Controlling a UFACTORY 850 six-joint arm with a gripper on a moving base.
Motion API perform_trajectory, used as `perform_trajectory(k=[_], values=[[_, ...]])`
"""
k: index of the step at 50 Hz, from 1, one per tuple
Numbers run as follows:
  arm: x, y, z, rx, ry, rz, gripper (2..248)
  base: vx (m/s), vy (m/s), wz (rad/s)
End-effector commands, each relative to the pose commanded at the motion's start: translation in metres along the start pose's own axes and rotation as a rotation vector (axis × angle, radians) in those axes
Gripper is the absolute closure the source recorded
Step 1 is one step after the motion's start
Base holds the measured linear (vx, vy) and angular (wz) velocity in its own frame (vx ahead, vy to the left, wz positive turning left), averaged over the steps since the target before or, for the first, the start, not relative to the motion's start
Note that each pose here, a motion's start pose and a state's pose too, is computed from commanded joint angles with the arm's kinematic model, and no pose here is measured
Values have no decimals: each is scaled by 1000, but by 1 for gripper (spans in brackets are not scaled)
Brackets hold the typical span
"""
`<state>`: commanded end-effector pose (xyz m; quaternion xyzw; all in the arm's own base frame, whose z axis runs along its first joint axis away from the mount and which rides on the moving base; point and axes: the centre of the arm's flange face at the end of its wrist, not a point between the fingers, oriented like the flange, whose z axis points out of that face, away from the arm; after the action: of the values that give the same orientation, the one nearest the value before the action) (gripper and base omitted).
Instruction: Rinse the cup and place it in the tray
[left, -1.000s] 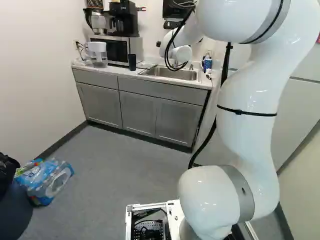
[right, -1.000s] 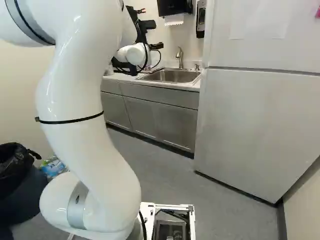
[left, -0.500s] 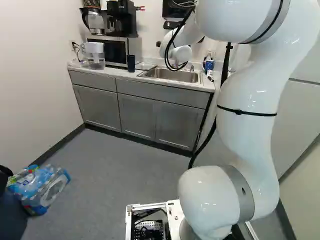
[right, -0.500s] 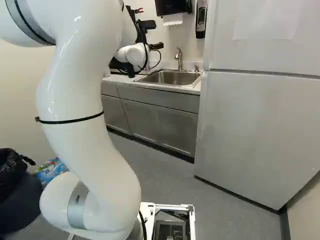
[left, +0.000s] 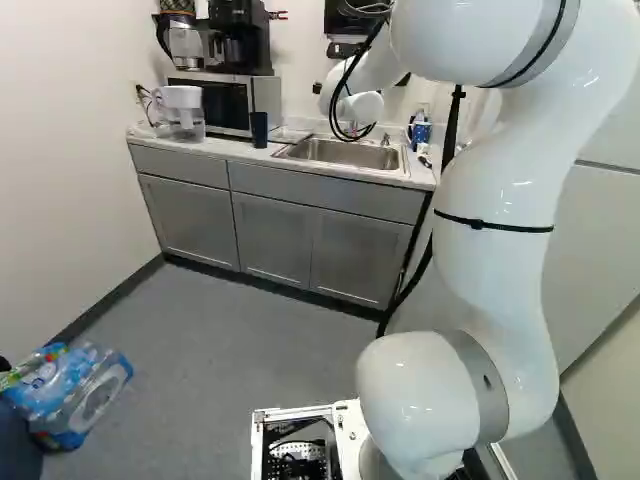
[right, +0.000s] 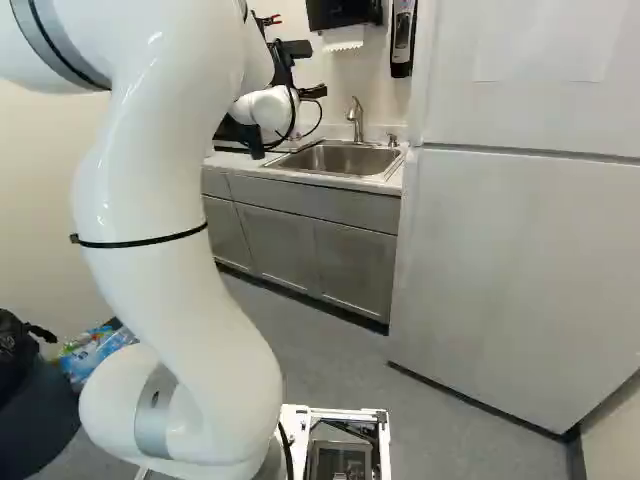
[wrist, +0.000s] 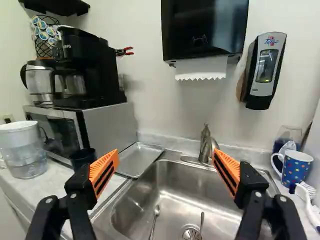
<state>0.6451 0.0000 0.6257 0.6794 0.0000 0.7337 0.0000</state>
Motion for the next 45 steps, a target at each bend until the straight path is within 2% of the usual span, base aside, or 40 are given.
perform_trajectory(k=[45], values=[[0,0,0,0,0,0,3,125,1,-17]])
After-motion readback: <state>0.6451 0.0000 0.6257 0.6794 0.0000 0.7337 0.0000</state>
